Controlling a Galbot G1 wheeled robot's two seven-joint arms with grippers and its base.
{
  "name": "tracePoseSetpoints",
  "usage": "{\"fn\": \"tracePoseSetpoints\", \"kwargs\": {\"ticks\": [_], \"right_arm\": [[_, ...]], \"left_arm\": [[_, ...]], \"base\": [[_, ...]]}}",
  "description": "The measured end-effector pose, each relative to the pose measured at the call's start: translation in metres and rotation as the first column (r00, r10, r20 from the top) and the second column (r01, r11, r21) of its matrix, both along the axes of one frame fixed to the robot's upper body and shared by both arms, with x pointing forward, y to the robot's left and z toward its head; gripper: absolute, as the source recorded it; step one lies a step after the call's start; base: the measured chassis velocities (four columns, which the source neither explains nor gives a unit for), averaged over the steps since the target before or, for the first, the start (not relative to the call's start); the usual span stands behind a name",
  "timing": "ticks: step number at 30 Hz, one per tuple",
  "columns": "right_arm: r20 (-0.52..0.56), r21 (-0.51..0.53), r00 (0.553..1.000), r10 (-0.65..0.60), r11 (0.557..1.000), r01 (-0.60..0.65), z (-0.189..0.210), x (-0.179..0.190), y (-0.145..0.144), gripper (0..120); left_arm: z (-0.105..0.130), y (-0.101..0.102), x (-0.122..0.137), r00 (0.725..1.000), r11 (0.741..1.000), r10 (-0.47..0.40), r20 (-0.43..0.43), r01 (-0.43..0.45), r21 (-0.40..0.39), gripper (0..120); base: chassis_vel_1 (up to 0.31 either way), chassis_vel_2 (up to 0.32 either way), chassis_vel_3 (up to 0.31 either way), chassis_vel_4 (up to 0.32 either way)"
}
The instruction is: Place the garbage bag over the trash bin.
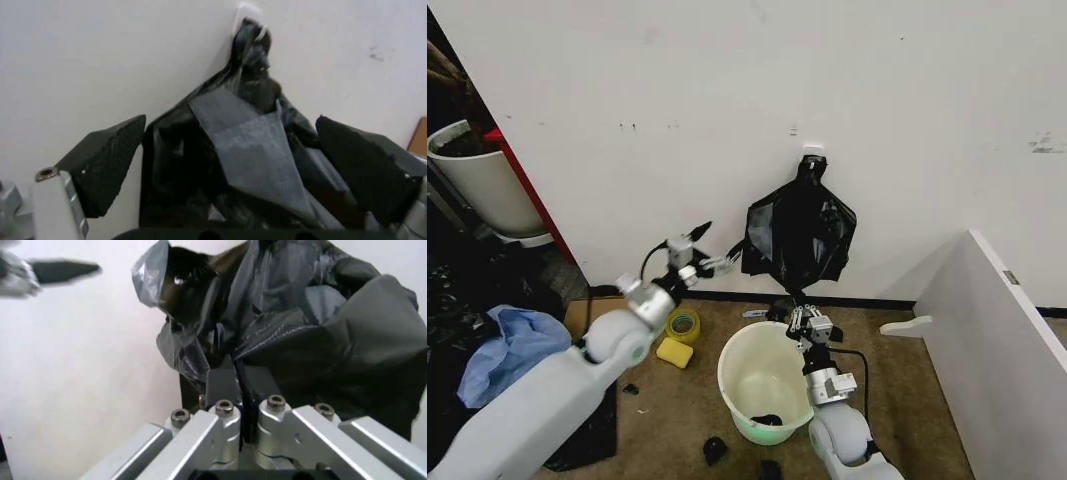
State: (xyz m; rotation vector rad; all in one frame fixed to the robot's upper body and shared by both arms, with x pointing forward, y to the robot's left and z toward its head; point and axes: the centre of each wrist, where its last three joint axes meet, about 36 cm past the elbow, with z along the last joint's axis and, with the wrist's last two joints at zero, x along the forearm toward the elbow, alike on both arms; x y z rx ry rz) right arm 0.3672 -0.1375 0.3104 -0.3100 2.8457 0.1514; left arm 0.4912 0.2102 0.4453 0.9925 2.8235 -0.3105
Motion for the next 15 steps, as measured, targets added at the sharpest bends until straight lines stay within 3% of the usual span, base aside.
{"fn": "tracePoseSetpoints", "kwargs": {"ticks": [10, 15], "right_arm": [[0.032, -0.016, 0.999, 0.032, 0.999, -0.031, 0.006, -0.003, -0.003, 0], [0.043, -0.017, 0.998, 0.037, 0.999, -0.036, 0.01, -0.003, -0.002, 0]], "left_arm": [[-0.024, -0.061, 0.017, 0.995, 1.0, -0.027, -0.096, 0.027, 0.006, 100], [-0.03, -0.076, 0.016, 0.993, 0.999, -0.031, -0.112, 0.032, 0.008, 94]], "base": [[0.0, 0.0, 0.0, 0.0], [0.0, 0.0, 0.0, 0.0]]}}
